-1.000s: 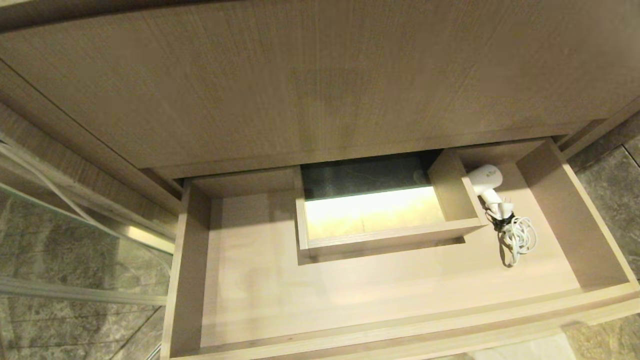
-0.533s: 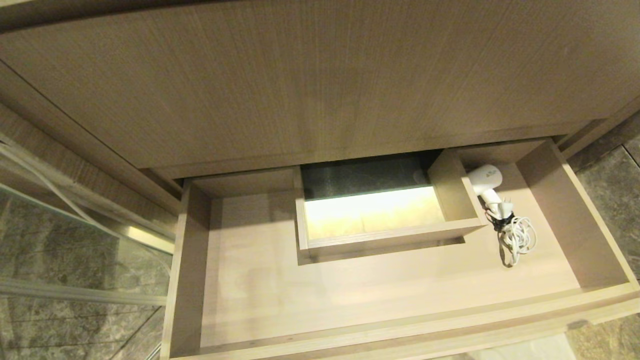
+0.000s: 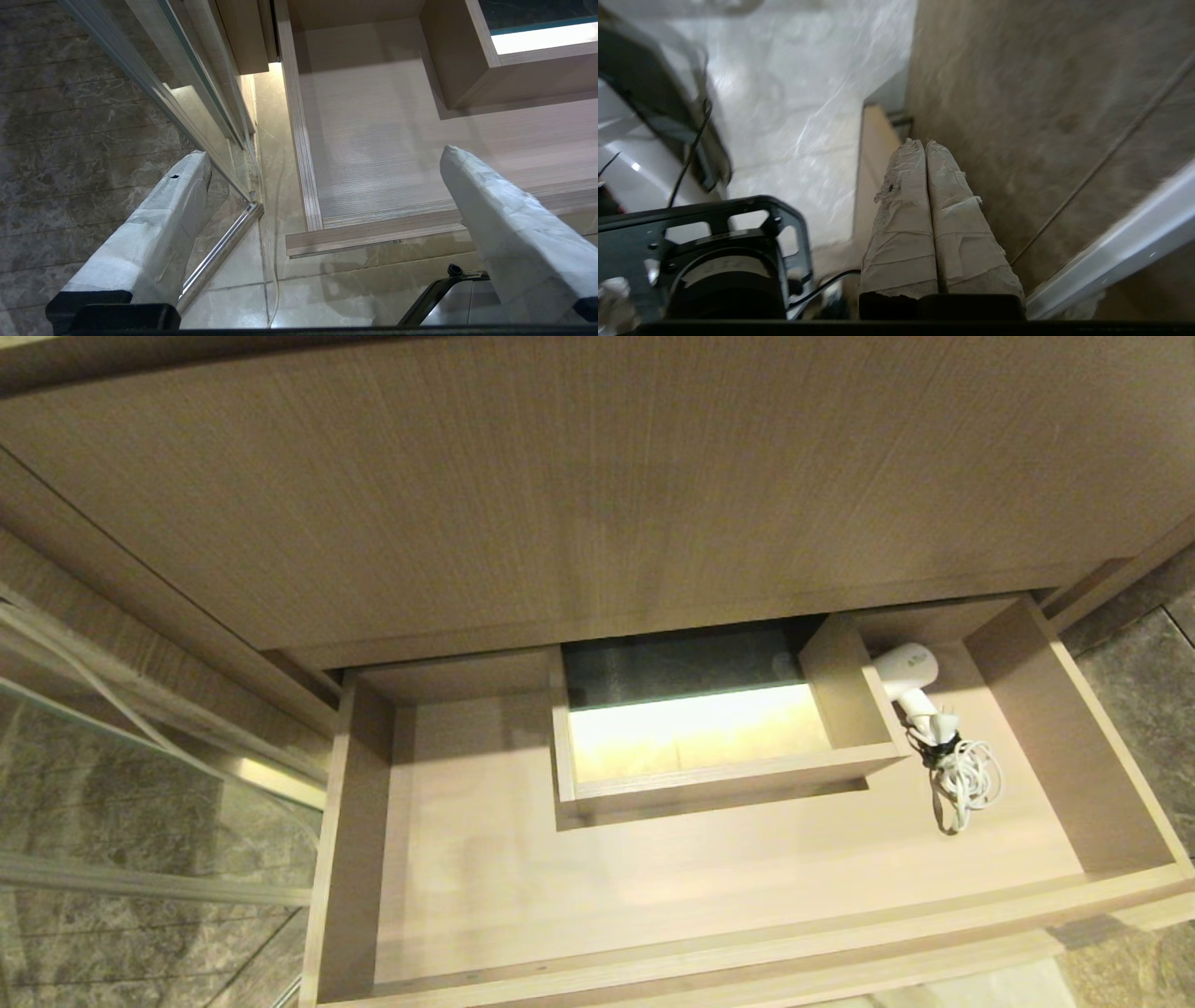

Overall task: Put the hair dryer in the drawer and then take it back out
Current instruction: Close the drawer

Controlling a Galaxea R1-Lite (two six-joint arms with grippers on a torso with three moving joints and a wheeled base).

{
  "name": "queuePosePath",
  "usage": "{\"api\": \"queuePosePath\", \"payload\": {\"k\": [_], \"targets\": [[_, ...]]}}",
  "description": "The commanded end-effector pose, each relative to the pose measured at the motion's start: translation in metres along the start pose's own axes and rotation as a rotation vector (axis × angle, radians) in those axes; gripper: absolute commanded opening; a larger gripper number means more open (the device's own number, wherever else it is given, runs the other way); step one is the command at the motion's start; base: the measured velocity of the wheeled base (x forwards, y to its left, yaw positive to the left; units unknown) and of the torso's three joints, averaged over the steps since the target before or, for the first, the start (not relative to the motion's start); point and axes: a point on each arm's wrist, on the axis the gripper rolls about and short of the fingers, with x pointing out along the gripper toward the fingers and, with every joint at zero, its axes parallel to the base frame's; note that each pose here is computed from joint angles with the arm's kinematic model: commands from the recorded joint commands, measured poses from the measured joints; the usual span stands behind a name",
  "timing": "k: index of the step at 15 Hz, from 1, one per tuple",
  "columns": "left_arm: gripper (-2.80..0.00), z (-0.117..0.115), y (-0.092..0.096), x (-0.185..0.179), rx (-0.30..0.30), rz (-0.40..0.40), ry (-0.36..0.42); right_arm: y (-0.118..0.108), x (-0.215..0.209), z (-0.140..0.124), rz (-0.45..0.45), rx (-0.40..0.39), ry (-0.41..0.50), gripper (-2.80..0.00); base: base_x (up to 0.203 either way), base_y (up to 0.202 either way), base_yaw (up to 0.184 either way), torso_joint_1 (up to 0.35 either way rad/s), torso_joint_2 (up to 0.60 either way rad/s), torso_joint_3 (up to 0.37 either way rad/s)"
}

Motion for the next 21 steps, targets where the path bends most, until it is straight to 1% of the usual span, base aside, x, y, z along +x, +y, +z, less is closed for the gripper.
{"api": "queuePosePath", "payload": {"k": [1,3,4,5,8,9,11,12,15,17,18,21], "targets": [[0.00,0.000,0.000,0.000,0.000,0.000,0.001,0.000,0.018,0.010,0.043,0.000,0.093,-2.80,0.000,0.000,0.000,0.000,0.00,0.000],[0.00,0.000,0.000,0.000,0.000,0.000,0.001,0.000,0.030,0.017,0.062,0.019,0.144,-2.80,0.000,0.000,0.000,0.000,0.00,0.000],[0.00,0.000,0.000,0.000,0.000,0.000,0.001,0.000,0.039,0.021,0.076,0.035,0.182,-2.80,0.000,0.000,0.000,0.000,0.00,0.000],[0.00,0.000,0.000,0.000,0.000,0.000,0.001,0.000,0.043,0.023,0.078,0.059,0.197,-2.80,0.000,0.000,0.000,0.000,0.00,0.000],[0.00,0.000,0.000,0.000,0.000,0.000,0.000,-0.001,0.043,0.024,0.074,0.062,0.195,-2.80,0.000,0.000,0.000,0.000,0.00,0.000],[0.00,0.000,0.000,0.000,0.000,0.000,-0.001,-0.002,0.048,0.028,0.070,0.062,0.204,-2.80,0.000,0.000,0.000,0.000,0.00,0.000],[0.00,0.000,0.000,0.000,0.000,0.000,0.001,-0.002,0.074,0.042,0.077,0.046,0.277,-2.80,0.000,0.000,0.000,0.000,0.00,0.000],[0.00,0.000,0.000,0.000,0.000,0.000,0.001,-0.004,0.084,0.048,0.077,0.046,0.297,-2.80,0.000,0.000,0.000,0.000,0.00,0.000],[0.00,0.000,0.000,0.000,0.000,0.000,0.000,-0.007,0.091,0.057,0.066,0.053,0.295,-2.80,0.000,0.000,0.000,0.000,0.00,0.000],[0.00,0.000,0.000,0.000,0.000,0.000,0.001,-0.009,0.113,0.071,0.087,0.034,0.339,-2.80,0.000,0.000,0.000,0.000,0.00,0.000],[0.00,0.000,0.000,0.000,0.000,0.000,0.001,-0.011,0.119,0.079,0.088,0.032,0.337,-2.80,0.000,0.000,0.000,0.000,0.00,0.000],[0.00,0.000,0.000,0.000,0.000,0.000,0.001,-0.012,0.128,0.084,0.099,0.015,0.353,-2.80,0.000,0.000,0.000,0.000,0.00,0.000]]}}
